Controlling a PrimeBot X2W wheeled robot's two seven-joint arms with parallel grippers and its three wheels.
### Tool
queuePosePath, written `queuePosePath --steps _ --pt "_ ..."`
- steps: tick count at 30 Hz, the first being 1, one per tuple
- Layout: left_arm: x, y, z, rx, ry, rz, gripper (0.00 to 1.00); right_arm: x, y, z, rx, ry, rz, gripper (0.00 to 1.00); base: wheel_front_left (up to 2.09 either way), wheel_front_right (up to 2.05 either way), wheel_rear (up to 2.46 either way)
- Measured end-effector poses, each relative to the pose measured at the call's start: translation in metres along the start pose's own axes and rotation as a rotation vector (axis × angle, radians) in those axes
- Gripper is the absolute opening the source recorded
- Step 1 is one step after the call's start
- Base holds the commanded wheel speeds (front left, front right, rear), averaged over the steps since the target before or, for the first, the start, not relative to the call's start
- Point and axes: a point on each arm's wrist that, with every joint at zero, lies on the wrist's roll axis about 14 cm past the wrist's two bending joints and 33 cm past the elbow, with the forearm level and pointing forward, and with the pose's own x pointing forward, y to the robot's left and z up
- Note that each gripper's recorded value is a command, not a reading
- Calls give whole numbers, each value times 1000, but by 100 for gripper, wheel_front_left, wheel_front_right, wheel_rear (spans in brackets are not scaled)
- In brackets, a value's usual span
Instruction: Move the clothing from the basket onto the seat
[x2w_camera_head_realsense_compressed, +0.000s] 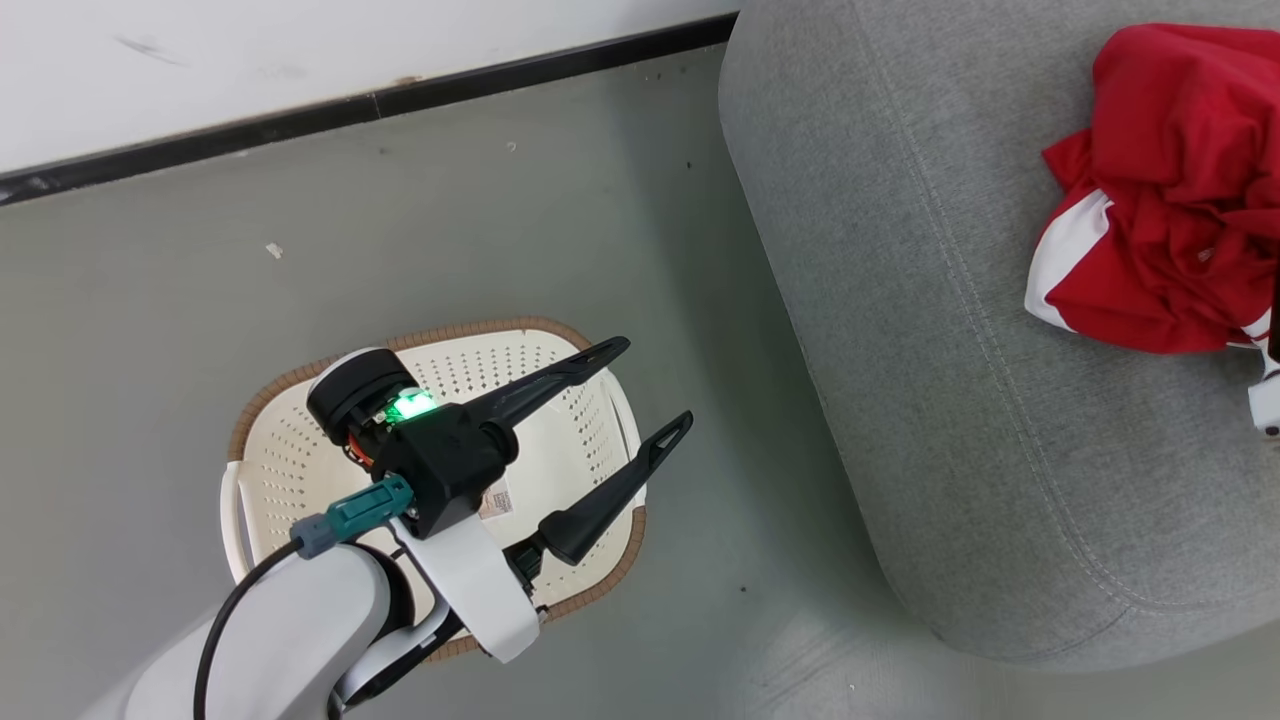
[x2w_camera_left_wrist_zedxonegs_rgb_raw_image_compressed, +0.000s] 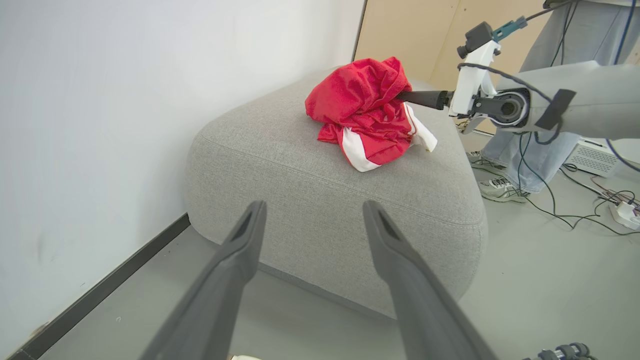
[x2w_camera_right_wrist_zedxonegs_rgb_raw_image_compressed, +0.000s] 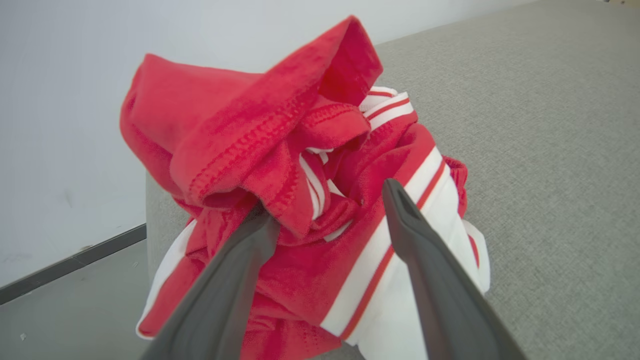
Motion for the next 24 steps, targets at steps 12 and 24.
queuePosePath --steps 12,24 --pt "-2 2 17 22 -29 49 100 -26 -21 23 -15 -68 -16 100 0 0 0" --pt "-17 17 37 57 -70 171 100 -40 12 77 36 -242 90 100 0 0 0"
